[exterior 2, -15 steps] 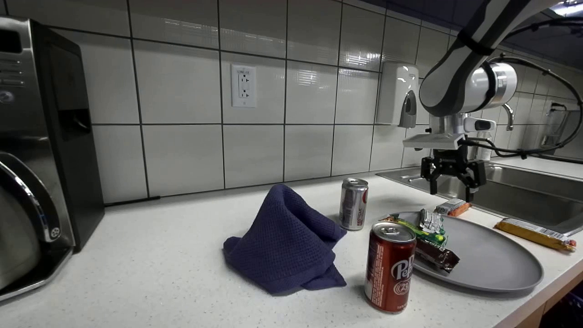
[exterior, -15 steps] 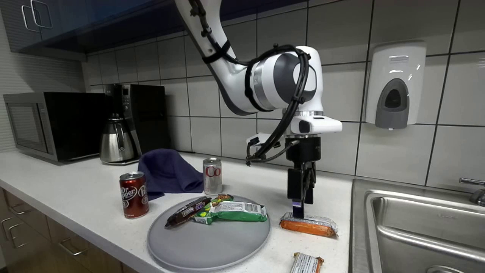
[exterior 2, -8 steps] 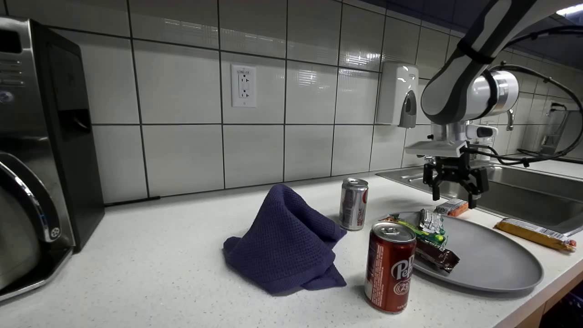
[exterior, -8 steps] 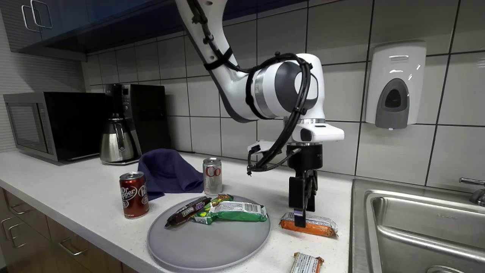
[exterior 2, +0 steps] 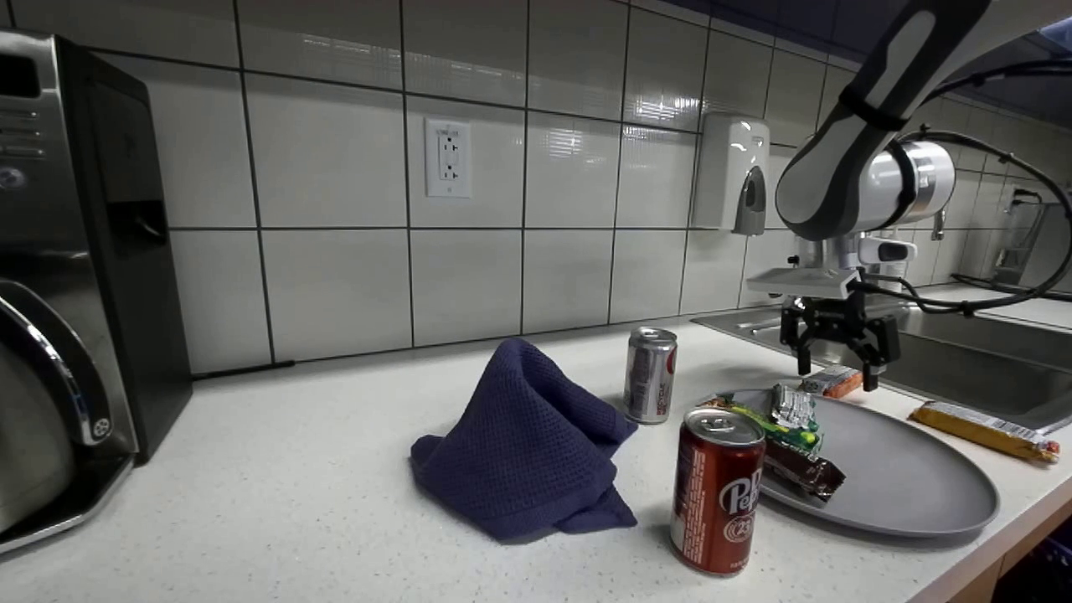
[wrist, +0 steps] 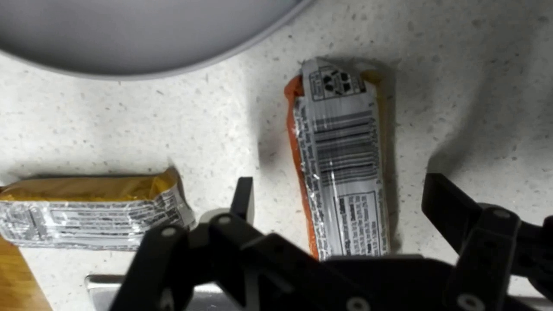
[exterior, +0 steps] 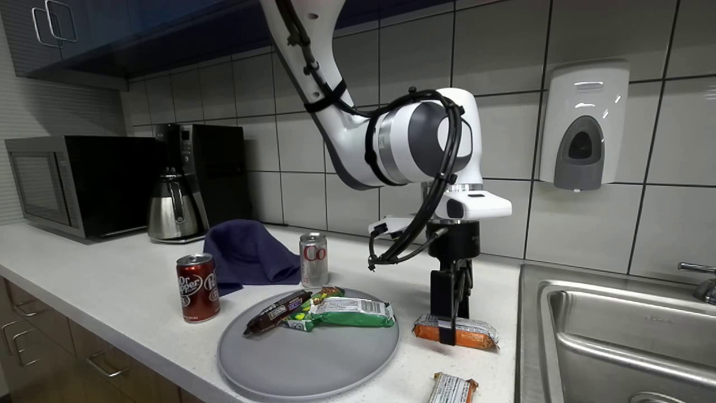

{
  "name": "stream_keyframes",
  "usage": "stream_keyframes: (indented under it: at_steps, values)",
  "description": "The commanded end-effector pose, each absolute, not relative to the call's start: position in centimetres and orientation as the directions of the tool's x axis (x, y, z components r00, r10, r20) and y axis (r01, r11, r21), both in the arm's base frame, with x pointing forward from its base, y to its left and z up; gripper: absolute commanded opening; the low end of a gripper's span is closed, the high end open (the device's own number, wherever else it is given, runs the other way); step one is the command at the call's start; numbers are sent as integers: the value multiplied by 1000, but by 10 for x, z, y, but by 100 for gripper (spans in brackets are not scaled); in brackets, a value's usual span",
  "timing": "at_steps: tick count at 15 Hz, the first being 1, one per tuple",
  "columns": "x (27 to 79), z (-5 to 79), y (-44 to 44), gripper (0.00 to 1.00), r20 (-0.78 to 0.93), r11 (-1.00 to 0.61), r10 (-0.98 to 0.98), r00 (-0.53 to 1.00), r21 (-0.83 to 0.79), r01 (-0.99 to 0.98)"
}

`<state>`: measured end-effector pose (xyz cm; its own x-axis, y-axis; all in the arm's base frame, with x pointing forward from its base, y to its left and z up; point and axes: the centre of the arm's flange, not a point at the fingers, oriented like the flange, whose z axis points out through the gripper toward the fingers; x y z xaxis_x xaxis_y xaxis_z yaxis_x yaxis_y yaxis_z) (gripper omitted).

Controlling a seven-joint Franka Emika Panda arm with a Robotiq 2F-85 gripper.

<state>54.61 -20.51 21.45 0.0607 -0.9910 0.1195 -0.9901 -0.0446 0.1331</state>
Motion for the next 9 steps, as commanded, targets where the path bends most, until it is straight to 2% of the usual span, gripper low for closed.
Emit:
stream_keyframes:
  at_steps: [1, 2, 9]
  values:
    - [542, 222, -209, 89, 119, -49, -991, 63, 119, -992]
    - [542, 222, -209, 72, 120, -49, -991, 63, 120, -992]
    - [543, 225, -210, 19, 118, -52, -991, 66, 121, -991]
